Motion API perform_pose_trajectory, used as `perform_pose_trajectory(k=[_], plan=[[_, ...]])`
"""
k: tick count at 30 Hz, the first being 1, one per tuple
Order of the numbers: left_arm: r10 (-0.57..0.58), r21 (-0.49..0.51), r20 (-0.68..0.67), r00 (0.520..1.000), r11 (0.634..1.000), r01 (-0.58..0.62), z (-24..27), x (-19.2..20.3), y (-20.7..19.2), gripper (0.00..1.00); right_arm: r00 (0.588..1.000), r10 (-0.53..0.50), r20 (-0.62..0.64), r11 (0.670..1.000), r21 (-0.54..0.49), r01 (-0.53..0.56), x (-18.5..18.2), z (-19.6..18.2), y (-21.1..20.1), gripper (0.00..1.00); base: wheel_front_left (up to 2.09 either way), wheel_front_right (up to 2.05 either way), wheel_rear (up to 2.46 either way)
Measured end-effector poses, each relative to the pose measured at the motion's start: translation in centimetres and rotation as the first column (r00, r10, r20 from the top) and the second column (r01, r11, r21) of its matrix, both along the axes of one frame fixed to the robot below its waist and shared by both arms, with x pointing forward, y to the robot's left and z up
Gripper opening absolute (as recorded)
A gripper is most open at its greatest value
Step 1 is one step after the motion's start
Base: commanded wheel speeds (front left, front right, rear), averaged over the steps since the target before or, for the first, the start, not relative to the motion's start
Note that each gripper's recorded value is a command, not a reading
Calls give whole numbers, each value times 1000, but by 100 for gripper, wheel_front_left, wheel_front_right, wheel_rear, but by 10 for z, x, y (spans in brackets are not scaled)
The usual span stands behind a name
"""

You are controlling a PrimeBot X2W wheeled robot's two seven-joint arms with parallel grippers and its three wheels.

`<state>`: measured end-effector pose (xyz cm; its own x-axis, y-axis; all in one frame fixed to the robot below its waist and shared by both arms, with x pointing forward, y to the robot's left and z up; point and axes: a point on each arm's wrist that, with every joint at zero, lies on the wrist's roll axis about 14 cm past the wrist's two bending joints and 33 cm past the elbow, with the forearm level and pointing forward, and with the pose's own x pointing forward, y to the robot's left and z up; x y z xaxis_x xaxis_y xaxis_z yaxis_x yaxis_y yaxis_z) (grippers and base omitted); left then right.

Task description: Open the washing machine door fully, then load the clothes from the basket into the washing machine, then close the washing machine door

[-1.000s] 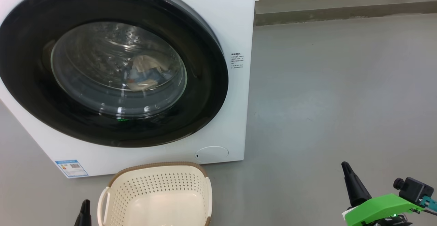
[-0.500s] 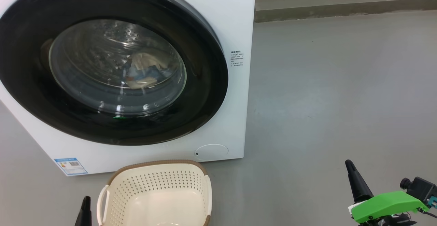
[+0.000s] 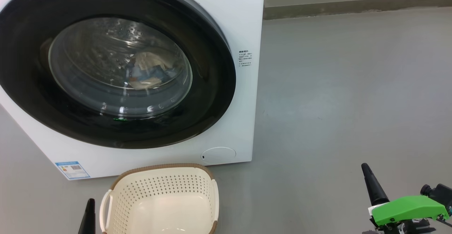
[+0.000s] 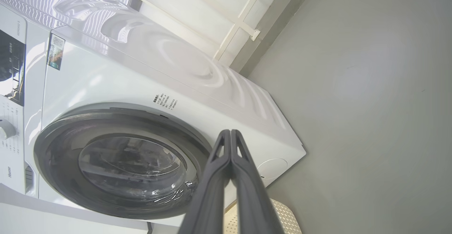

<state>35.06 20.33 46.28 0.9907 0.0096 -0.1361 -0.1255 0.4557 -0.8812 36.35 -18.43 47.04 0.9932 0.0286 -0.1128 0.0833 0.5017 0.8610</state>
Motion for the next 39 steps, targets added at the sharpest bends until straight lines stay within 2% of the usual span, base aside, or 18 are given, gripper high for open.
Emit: perform_pose_trajectory(k=[22, 39], plan=[[14, -211, 15, 1000, 978, -11, 7, 12, -6, 0, 999, -49, -6, 973, 224, 49, 6, 4, -9, 0, 0, 0, 0], [24, -367, 26, 999, 930, -13, 12, 20, -11, 0, 996, -87, -9, 913, 399, 84, 8, 5, -18, 0, 0, 0, 0]])
